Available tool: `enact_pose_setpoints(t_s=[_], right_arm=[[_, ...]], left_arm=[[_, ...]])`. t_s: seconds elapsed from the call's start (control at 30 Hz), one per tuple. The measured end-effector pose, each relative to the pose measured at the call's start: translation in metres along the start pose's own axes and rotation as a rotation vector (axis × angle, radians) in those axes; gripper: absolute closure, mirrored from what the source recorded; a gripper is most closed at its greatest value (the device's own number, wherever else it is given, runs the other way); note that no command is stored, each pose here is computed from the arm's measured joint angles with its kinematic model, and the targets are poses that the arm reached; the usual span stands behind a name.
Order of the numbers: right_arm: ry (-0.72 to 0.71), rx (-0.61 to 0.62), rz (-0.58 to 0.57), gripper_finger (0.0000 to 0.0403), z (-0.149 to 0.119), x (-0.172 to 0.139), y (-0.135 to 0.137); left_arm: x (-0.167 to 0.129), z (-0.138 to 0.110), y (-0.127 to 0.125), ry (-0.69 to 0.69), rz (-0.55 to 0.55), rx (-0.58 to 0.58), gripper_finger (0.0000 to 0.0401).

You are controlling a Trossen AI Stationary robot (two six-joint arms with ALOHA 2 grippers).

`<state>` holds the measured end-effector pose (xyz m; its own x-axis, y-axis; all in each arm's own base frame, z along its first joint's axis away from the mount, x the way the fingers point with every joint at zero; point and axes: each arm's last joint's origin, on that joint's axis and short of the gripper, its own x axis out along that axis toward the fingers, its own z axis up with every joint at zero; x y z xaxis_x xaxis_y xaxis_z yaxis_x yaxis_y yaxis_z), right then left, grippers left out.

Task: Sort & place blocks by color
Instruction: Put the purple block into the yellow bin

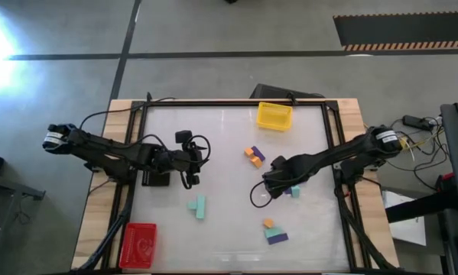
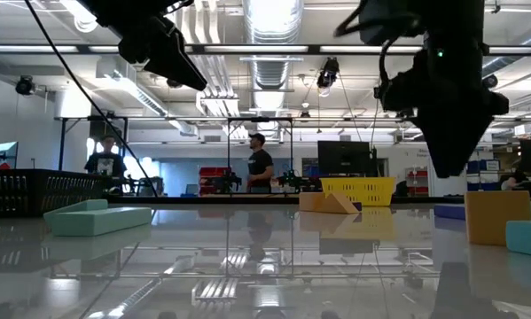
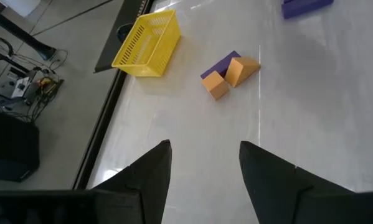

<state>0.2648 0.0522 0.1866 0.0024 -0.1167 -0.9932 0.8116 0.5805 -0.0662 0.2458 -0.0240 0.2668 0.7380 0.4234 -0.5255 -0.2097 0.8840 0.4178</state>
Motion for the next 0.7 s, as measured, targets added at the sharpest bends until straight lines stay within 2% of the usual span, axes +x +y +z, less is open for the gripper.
enact_pose_setpoints(t_s=[0.13,0.27,0.47,0.7], right_arm=[[0.013,-0.006,-0.049,0.0226,-0.003,0.013,0.003],[0.018,-0.022,-0.086,0.0203,-0.004,0.024,0.007],[0.019,-0.053,-0.086,0.0197,-0.002,0.037,0.015],[0.0,-0.078,-0.057,0.0197,0.0,0.038,0.021]], left_arm=[[0.0,0.0,0.0,0.0,0.0,0.0,0.0228],[0.0,0.0,0.0,0.0,0.0,0.0,0.0228],[0.0,0.0,0.0,0.0,0.001,-0.001,0.0228],[0.0,0.0,0.0,0.0,0.001,0.0,0.0228]])
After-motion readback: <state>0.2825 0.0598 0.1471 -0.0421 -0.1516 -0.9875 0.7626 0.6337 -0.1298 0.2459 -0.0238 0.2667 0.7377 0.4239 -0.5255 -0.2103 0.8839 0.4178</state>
